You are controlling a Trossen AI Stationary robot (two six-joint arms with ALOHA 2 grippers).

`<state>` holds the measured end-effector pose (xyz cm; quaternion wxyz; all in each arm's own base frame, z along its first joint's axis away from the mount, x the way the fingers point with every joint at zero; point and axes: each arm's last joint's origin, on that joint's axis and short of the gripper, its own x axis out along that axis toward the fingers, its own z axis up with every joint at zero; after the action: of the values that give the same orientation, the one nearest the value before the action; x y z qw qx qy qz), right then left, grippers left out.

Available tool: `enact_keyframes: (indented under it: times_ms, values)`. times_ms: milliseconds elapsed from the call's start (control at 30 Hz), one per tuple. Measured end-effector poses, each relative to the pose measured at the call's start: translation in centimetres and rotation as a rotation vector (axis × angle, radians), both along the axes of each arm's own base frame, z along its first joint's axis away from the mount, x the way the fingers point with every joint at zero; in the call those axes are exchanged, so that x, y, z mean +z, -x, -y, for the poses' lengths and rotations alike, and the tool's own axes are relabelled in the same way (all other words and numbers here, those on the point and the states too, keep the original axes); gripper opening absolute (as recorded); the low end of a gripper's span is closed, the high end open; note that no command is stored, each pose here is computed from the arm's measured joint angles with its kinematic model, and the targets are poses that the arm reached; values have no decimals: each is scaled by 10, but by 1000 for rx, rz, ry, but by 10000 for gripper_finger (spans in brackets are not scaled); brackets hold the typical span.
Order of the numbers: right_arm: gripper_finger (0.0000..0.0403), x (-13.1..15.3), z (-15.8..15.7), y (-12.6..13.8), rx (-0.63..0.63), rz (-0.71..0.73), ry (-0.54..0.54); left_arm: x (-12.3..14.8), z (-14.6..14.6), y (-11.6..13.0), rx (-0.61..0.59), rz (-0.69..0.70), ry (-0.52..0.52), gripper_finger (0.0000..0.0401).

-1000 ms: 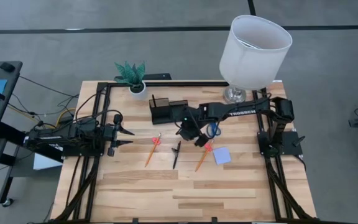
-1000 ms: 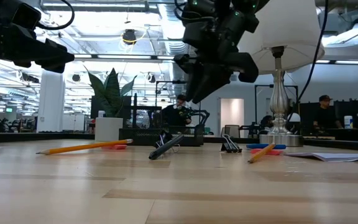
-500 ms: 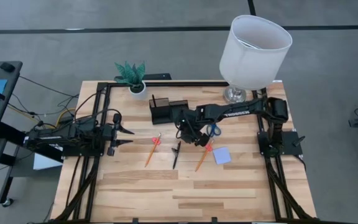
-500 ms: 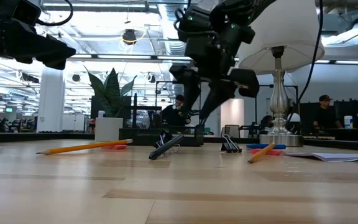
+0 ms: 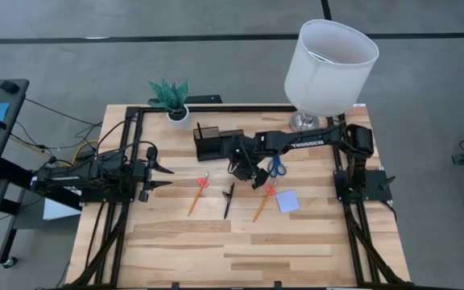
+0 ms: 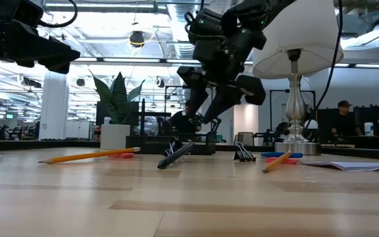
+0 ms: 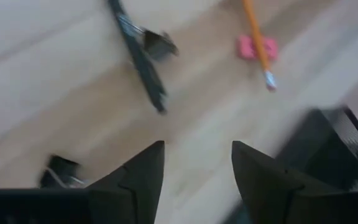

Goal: Pick and place office supplies into organizer
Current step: Put the black pen into the black desk organizer

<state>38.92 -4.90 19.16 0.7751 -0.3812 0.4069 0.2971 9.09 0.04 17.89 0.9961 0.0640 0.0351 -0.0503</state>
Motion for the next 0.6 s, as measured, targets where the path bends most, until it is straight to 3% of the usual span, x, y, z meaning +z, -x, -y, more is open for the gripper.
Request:
enact_keyframes:
  times_ms: [233, 600]
  values:
    - [171, 1, 3, -2, -93, 6, 5, 0, 0, 0, 0, 0, 0, 144]
    - [174, 0, -28, -3, -62, -18, 78, 0, 0, 0, 1, 0, 1, 144]
